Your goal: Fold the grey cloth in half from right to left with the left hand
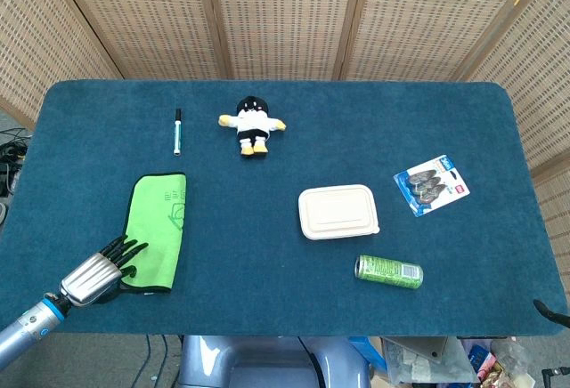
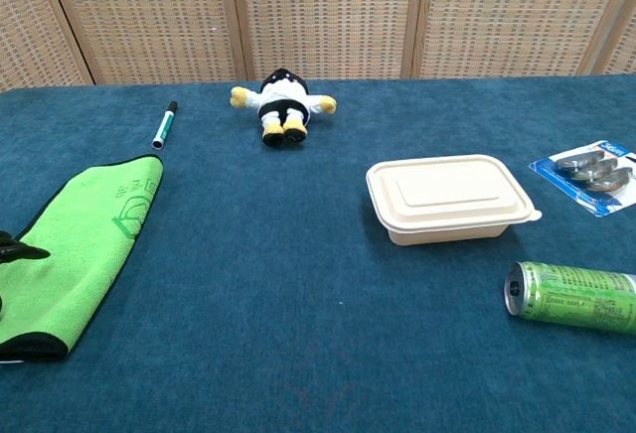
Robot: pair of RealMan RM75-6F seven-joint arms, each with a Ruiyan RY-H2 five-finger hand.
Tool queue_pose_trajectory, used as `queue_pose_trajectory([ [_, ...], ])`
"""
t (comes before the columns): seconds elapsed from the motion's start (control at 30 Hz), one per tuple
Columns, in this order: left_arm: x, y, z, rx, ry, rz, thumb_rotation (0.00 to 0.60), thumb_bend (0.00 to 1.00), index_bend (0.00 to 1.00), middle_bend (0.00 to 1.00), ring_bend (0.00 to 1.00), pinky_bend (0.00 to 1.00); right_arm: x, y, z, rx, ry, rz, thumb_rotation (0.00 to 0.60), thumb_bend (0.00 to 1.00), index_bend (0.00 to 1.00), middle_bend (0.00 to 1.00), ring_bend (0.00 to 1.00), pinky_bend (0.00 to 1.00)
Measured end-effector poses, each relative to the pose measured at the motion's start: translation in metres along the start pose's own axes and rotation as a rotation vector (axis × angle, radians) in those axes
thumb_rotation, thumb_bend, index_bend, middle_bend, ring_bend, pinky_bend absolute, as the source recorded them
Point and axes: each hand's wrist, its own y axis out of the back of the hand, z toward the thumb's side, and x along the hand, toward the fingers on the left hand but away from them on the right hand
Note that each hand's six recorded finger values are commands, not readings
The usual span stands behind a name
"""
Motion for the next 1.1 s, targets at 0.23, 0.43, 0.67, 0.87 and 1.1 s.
queue_pose_trajectory([
  [0.23,-0.009,0.010,-0.003,-0.025,0.008,0.040,0.600,0.27,0.00,0.00,0.00,0.00,0.001,0.002,0.000,-0.004,0.003,-0.003,0.600,0.00,0.00,0.00,0.00,0.00],
  [0.43,-0.021,0.033,-0.012,-0.063,0.047,0.135,0.600,0.27,0.00,0.00,0.00,0.00,0.002,0.003,0.001,-0.011,0.009,-0.004,0.600,0.00,0.00,0.00,0.00,0.00],
  [0.67,-0.026,0.062,-0.031,-0.112,0.142,0.258,0.600,0.27,0.00,0.00,0.00,0.00,0.004,0.005,0.002,-0.020,0.019,-0.009,0.600,0.00,0.00,0.00,0.00,0.00],
  [0.87,-0.019,0.064,-0.035,-0.183,0.223,0.282,0.600,0.27,0.00,0.00,0.00,0.00,0.006,0.006,0.004,-0.029,0.031,-0.006,0.600,0.00,0.00,0.00,0.00,0.00],
  [1.1,-0.004,0.033,-0.014,-0.208,0.217,0.218,0.600,0.27,0.00,0.00,0.00,0.00,0.009,0.006,0.005,-0.040,0.049,-0.002,0.600,0.00,0.00,0.00,0.00,0.00],
])
